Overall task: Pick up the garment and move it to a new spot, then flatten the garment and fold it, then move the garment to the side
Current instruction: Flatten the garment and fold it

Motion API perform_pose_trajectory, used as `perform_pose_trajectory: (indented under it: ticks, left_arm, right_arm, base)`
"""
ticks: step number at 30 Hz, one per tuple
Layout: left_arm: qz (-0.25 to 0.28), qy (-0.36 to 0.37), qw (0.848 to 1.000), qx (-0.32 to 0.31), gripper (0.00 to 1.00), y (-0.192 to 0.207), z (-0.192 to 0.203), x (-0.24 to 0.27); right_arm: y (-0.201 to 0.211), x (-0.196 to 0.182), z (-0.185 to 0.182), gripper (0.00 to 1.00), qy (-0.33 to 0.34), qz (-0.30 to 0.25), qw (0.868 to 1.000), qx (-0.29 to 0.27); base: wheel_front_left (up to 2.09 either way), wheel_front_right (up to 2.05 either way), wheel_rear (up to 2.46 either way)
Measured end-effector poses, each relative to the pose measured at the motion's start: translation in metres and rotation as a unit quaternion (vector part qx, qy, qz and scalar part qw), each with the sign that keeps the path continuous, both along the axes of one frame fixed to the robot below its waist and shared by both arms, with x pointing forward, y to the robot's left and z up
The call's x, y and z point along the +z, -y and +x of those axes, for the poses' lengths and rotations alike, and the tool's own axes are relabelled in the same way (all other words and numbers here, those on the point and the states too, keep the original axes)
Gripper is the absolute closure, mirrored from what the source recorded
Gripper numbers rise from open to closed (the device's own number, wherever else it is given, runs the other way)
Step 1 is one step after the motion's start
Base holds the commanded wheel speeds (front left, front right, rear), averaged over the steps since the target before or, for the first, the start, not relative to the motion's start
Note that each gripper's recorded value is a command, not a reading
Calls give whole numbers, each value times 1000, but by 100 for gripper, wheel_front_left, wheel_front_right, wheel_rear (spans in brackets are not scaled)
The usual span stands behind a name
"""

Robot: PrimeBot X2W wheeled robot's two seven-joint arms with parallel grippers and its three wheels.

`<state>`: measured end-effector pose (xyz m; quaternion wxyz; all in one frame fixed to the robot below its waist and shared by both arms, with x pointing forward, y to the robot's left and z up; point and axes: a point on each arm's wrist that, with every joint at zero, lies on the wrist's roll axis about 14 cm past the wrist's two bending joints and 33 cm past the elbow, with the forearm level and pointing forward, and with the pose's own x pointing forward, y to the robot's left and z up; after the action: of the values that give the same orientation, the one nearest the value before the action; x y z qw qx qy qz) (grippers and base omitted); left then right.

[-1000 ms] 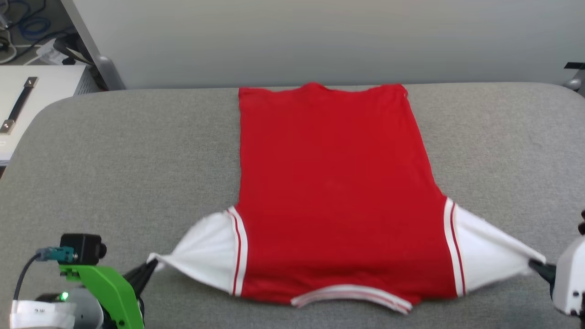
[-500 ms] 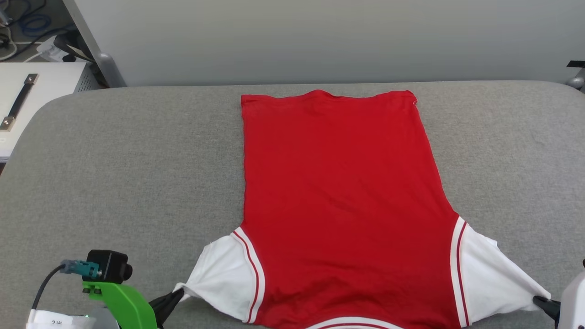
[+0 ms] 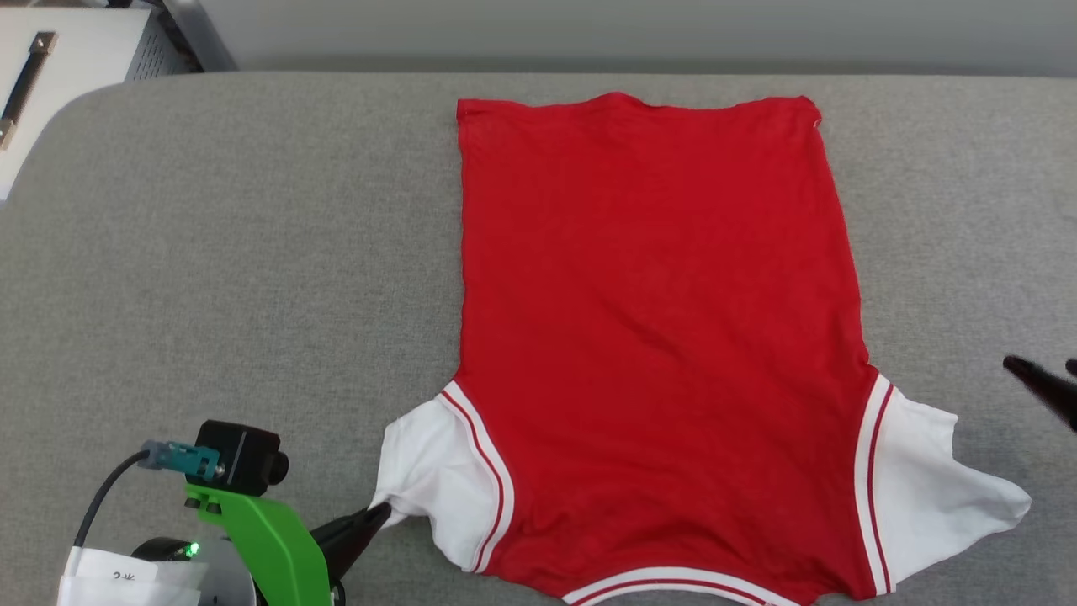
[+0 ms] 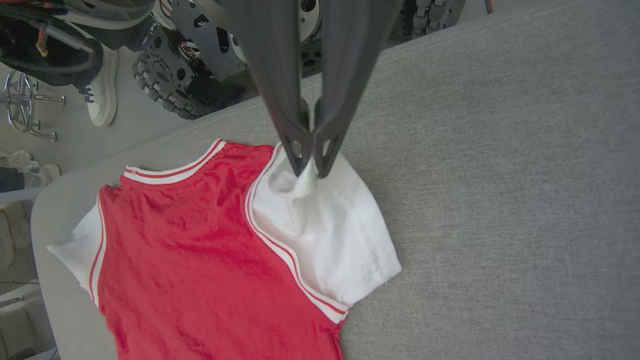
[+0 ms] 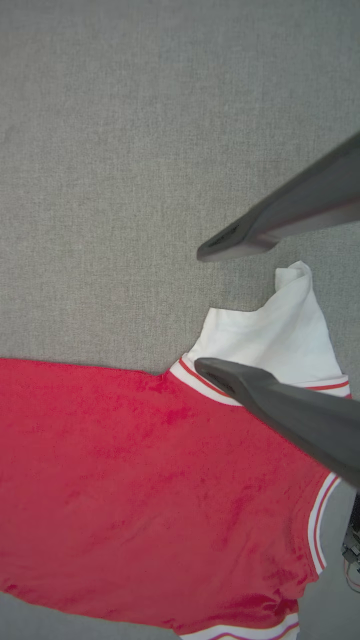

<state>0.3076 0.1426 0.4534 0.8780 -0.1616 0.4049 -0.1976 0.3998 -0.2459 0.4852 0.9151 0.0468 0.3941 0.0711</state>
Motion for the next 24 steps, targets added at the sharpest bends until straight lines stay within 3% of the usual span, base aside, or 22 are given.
perform_pose_trajectory:
  ticks: [6, 14, 24]
  left_arm:
    - [7, -11, 1000, -9, 100, 2, 10, -4]
    - [37, -12, 999, -2, 100, -6, 17, -13]
    - [34, -37, 998, 23, 100, -10, 23, -30]
  right_arm:
    - [-22, 15, 70, 0, 13, 16, 999, 29]
    - [-48, -6, 147, 0, -33, 6, 998, 55]
    - [-69, -42, 228, 0, -55, -27, 997, 56]
  base:
    - [0, 0, 0]
    - [0, 0, 0]
    - [0, 0, 0]
